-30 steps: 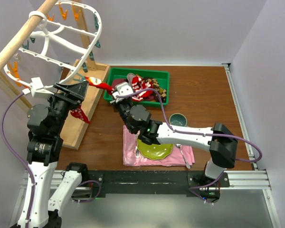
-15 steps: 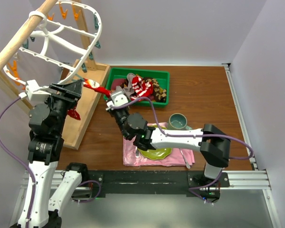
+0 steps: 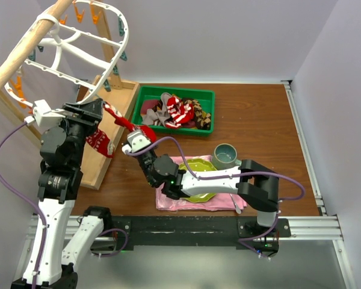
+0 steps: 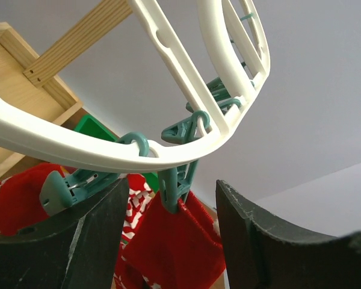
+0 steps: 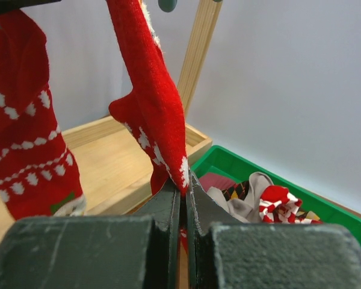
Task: Remove the socks clipped to the hanger
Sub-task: Remove the sock from the hanger.
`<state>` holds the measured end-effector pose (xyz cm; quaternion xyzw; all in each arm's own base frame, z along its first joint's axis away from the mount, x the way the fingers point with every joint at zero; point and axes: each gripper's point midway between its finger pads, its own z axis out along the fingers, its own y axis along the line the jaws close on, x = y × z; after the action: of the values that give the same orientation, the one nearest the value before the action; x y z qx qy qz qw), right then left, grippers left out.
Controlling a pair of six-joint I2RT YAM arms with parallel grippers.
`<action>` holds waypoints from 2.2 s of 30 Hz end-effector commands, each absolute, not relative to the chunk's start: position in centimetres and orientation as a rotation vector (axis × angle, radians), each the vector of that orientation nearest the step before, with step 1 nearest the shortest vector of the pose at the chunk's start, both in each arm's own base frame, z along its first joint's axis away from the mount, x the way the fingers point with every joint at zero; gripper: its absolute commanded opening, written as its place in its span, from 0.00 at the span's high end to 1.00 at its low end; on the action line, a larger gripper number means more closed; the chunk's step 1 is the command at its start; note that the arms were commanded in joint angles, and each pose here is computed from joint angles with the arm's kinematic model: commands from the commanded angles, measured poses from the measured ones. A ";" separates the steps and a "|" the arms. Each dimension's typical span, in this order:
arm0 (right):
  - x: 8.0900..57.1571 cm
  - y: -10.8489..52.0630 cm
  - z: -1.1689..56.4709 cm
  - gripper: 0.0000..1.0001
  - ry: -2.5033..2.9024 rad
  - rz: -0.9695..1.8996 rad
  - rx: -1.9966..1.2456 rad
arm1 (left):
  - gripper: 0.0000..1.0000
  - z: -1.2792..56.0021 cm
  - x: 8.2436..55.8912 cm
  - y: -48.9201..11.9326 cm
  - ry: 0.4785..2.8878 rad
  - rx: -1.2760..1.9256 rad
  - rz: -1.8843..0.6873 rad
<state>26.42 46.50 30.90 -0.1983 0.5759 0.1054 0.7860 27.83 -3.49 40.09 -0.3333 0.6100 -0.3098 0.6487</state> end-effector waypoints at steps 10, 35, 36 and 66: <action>23.8 47.3 35.2 1.00 1.159 0.422 -0.508 | 0.28 41.7 27.0 -3.8 1.329 -0.609 -0.679; 20.6 47.3 36.4 1.00 1.224 1.536 -0.951 | 0.09 44.2 23.0 -5.9 1.327 -0.337 -0.683; 21.1 47.0 36.8 1.00 1.221 1.593 -0.918 | 0.09 44.3 22.9 -5.9 1.324 -0.334 -0.684; 17.9 41.3 42.8 1.00 1.018 2.166 -0.958 | 0.23 45.9 24.7 -7.8 1.298 -0.268 -0.780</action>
<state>19.52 42.71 40.08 -0.3320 0.4342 0.7932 0.2684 25.29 -7.12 43.09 -0.1459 0.6136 -0.3312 0.7018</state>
